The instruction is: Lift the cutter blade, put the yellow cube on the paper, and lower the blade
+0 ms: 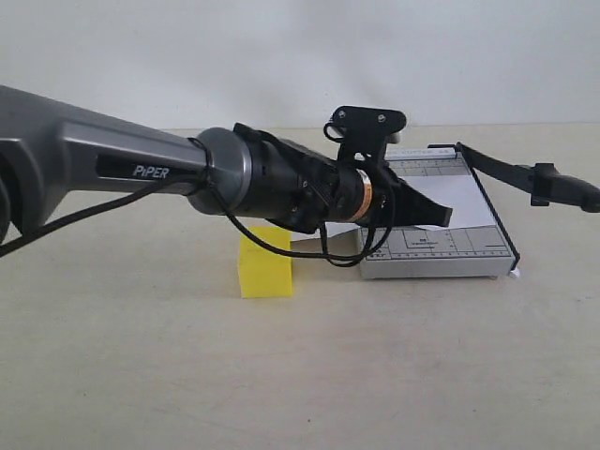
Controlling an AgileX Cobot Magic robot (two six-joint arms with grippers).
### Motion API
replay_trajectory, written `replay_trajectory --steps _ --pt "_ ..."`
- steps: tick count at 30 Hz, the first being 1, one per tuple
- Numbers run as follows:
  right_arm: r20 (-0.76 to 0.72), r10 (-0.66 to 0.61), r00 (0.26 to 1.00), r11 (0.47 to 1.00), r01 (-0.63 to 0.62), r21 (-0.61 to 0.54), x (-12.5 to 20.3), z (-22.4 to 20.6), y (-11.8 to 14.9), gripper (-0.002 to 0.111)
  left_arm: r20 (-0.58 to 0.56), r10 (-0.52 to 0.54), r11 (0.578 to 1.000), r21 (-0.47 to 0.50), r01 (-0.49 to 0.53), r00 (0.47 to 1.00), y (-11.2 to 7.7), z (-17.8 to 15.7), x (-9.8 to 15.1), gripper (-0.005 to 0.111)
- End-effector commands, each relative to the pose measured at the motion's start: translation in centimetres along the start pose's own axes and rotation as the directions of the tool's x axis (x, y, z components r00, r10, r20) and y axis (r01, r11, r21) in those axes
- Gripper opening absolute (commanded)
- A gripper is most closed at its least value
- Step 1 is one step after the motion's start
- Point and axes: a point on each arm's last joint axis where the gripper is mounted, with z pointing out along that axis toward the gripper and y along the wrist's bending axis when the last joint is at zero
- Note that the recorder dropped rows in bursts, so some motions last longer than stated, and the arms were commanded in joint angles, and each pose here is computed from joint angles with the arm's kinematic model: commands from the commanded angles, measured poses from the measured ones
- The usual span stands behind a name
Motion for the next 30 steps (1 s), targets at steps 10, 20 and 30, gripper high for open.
replay_trajectory --steps 10,20,30 --pt "-0.034 0.008 0.999 0.999 -0.01 -0.051 0.4 -0.1 0.5 0.001 -0.026 0.059 0.997 0.044 -0.058 0.998 -3.7 1.8 0.8 0.005" --pt "-0.027 -0.01 1.0 0.998 0.009 -0.058 0.3 -0.1 0.5 0.001 0.024 0.052 0.998 -0.025 -0.052 0.998 -2.2 -0.4 -1.9 0.005" --pt "-0.029 -0.003 1.0 0.998 0.001 -0.065 0.3 -0.1 0.6 0.001 -0.075 0.095 0.979 -0.175 -0.107 0.993 -0.6 1.2 0.3 0.005"
